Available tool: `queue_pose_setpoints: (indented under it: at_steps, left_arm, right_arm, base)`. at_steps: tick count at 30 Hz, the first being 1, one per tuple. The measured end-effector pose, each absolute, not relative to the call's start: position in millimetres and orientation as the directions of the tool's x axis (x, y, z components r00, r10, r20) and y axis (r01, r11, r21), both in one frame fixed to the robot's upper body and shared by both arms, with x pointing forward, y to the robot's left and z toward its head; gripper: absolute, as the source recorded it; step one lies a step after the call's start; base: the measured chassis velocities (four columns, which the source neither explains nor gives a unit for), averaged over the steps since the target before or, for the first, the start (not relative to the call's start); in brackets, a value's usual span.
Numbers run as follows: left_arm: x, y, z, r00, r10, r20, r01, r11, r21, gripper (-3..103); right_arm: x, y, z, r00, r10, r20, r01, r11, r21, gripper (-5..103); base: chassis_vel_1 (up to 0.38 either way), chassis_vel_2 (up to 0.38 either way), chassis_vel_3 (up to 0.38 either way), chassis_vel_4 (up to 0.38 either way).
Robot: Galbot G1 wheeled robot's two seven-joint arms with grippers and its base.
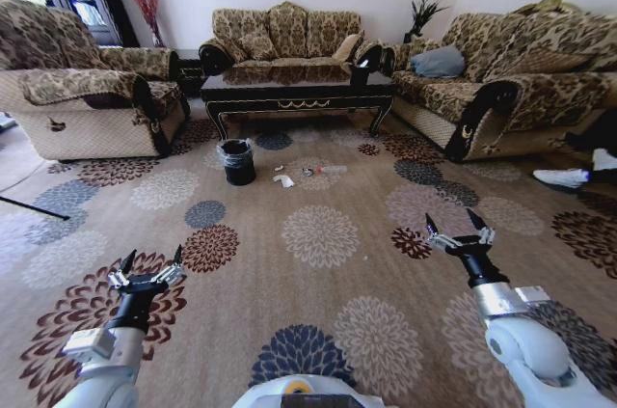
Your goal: Move to the front of the table and pick up the trash from the floor, then place it into the trash bin.
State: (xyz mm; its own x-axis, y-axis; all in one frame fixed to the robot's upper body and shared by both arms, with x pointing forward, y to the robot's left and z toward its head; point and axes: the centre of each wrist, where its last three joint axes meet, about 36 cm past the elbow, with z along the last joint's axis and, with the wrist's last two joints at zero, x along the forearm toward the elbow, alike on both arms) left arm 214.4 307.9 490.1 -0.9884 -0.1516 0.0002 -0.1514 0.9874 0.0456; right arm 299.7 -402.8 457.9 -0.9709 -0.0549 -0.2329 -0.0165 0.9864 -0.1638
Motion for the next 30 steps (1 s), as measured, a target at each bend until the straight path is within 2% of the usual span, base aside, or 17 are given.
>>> queue_pose_setpoints:
  at_steps: [16, 30]
  left_arm:
    - [214, 309, 488, -0.988, -0.153, -0.027, -0.153, 0.987, 0.036, 100]
    - [208, 309, 507, -0.982, -0.175, -0.063, -0.179, 0.982, 0.063, 100]
  right_arm:
    - [300, -400, 456, -0.976, -0.032, -0.217, 0.003, 0.987, -0.161, 100]
    - [300, -391, 466, -0.971, -0.064, -0.231, -0.025, 0.986, -0.167, 100]
  base:
    - [0.0, 0.0, 0.0, 0.0]
    - [-0.035, 0.034, 0.028, -0.038]
